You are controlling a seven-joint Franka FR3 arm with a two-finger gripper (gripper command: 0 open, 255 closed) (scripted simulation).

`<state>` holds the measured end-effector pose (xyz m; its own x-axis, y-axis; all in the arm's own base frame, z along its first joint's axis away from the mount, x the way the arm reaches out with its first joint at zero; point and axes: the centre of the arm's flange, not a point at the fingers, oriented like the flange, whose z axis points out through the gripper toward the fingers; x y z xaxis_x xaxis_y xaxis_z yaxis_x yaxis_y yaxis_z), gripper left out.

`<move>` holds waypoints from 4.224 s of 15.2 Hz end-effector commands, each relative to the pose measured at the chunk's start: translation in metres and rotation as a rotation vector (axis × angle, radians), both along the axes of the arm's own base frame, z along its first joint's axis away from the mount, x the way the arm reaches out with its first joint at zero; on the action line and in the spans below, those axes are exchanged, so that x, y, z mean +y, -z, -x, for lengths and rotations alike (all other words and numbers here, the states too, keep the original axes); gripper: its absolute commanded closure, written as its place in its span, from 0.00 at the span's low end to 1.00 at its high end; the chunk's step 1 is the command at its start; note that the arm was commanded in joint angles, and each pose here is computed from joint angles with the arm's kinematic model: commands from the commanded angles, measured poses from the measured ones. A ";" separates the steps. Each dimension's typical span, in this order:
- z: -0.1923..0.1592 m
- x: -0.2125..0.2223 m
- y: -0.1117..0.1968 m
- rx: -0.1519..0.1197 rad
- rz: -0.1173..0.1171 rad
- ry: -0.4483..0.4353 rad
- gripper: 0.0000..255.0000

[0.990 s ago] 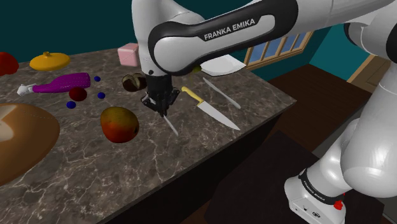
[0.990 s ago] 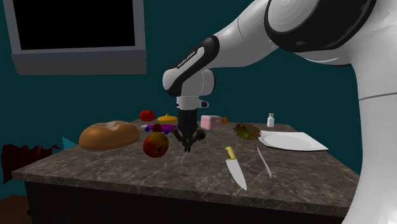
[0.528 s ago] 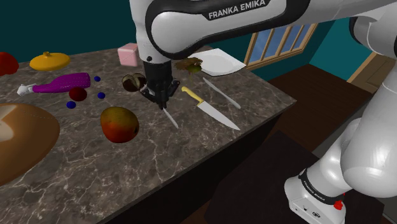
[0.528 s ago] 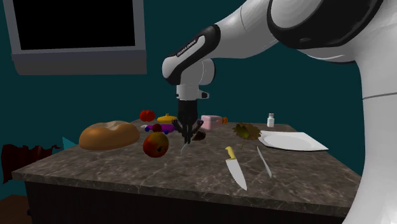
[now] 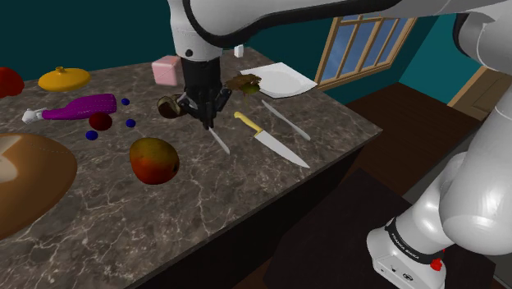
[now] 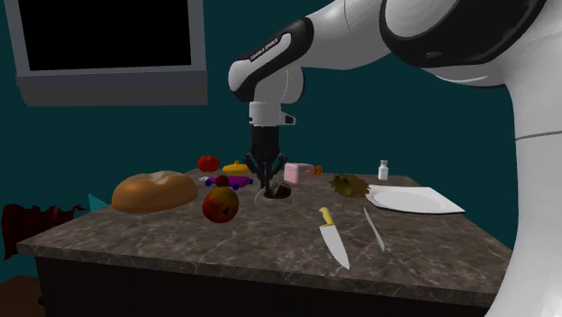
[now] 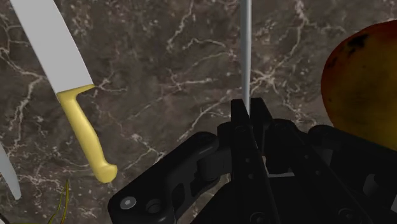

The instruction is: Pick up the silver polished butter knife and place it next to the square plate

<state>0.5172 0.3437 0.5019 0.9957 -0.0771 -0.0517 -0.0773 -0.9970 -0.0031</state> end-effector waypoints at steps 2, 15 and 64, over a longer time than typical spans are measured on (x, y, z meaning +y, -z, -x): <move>0.002 -0.014 -0.010 0.000 0.000 0.000 1.00; 0.025 -0.184 -0.011 0.000 0.000 0.000 1.00; 0.041 -0.323 0.028 0.000 0.000 0.000 0.00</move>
